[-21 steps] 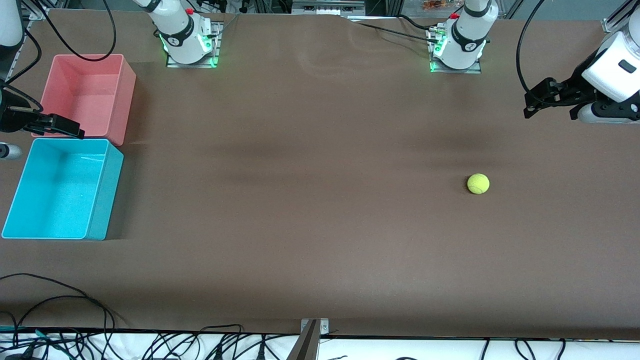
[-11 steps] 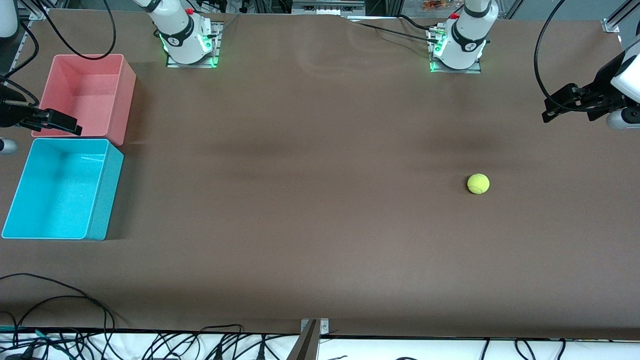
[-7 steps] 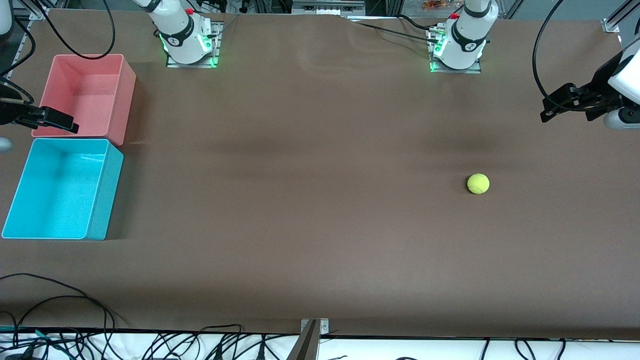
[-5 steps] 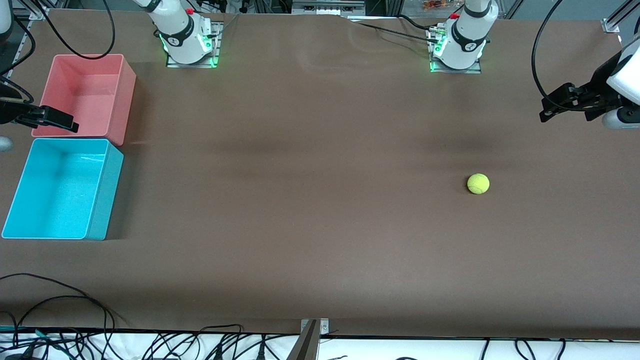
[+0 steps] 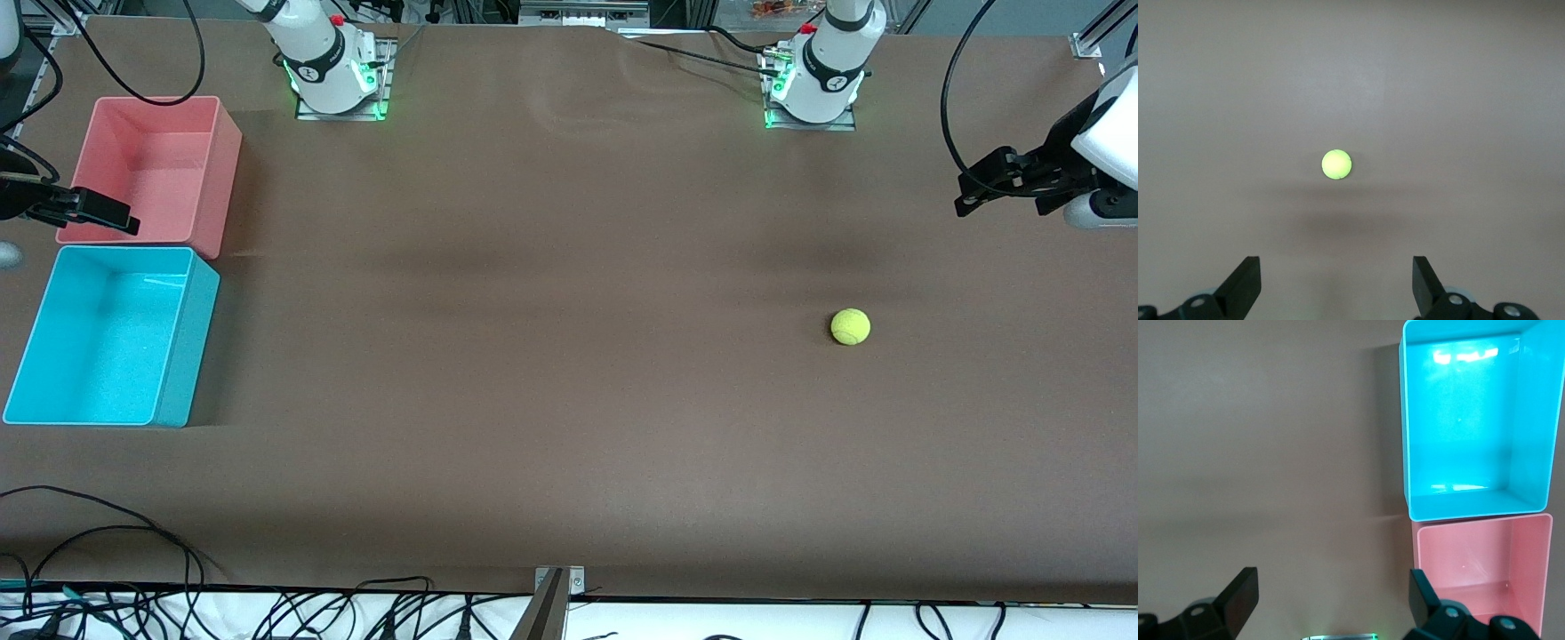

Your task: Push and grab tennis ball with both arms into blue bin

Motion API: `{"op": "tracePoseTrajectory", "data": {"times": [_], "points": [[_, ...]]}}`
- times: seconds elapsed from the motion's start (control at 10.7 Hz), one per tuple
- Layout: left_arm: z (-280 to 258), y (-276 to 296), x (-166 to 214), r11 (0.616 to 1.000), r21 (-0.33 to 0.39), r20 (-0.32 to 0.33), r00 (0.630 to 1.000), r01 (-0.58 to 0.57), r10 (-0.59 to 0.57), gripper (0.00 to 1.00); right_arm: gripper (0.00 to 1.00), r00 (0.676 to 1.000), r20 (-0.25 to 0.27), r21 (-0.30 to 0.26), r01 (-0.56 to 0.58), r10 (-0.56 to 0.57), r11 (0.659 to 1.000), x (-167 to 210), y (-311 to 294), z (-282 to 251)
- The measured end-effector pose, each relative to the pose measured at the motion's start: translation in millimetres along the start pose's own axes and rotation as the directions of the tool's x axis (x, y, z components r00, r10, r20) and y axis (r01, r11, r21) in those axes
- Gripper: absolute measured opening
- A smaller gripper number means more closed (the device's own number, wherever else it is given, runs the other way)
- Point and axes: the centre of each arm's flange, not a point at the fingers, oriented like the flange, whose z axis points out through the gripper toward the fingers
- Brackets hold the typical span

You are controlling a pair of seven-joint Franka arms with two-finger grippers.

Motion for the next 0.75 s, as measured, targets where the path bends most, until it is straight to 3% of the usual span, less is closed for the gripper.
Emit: {"op": "tracePoseTrajectory", "data": {"times": [0.75], "points": [[0.0,5.9,-0.6,1.0,0.0,0.0,1.0,-0.011,0.011,1.0,1.0,1.0,0.007,0.0,-0.001,0.001,1.0,-1.1,0.4,0.0]]}}
